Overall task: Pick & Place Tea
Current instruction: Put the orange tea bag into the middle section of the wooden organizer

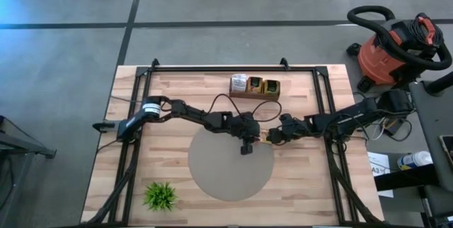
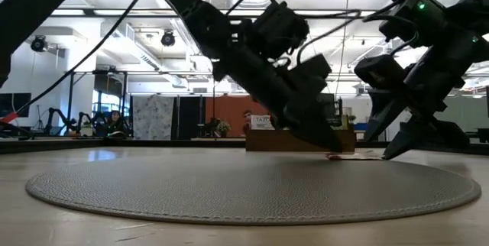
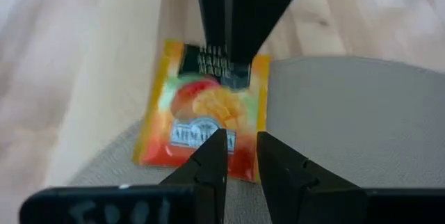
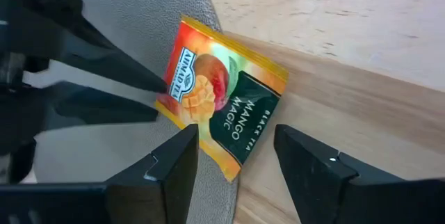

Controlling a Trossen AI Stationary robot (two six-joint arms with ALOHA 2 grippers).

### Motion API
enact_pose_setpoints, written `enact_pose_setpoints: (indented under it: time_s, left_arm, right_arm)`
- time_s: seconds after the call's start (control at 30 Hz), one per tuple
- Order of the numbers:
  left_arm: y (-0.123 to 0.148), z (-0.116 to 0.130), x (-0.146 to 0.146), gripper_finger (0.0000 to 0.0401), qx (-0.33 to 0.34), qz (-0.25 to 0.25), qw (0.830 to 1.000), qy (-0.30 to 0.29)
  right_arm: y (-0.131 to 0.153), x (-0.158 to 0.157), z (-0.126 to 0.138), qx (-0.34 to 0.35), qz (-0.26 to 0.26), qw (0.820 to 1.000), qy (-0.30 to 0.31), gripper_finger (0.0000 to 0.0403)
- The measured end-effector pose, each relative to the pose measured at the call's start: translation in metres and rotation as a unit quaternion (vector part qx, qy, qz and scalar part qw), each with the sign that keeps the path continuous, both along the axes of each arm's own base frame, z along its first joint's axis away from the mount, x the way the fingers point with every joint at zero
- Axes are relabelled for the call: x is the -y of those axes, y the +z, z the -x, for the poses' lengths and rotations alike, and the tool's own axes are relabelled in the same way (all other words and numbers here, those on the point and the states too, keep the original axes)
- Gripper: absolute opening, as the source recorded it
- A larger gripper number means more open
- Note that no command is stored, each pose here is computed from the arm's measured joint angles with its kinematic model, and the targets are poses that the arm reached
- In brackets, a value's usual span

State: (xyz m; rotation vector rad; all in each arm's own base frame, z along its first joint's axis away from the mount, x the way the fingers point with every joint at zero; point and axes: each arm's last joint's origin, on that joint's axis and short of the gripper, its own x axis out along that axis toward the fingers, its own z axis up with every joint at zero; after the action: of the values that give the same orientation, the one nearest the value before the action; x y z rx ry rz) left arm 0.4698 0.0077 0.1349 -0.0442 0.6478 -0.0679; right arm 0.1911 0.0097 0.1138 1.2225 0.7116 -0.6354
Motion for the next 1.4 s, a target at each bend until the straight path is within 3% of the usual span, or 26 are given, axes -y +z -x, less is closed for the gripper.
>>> enact_pose_setpoints:
  time_s: [0.27,0.7,0.87,1.17,1.4]
  left_arm:
    - [-0.015,-0.004,0.0,0.0074,-0.001,0.013,1.0,-0.006]
    - [-0.015,-0.005,-0.005,0.0074,0.012,0.033,0.999,0.002]
    - [-0.015,-0.005,-0.005,0.0074,0.011,0.037,0.999,0.005]
    - [-0.006,-0.003,-0.004,0.0074,0.01,0.045,0.999,0.012]
    - [0.011,0.002,-0.005,0.0074,-0.002,0.053,0.998,0.022]
  right_arm:
    - [-0.006,-0.001,-0.007,0.012,-0.013,1.0,-0.004,0.0193]
    - [-0.005,0.001,-0.007,0.012,-0.016,1.0,0.011,0.0181]
    - [-0.006,0.001,-0.006,0.004,-0.016,1.0,0.011,0.0138]
    - [-0.002,0.003,-0.003,0.009,-0.003,1.0,0.028,0.0017]
    - [0.021,0.014,-0.016,0.016,0.052,0.996,0.063,0.0011]
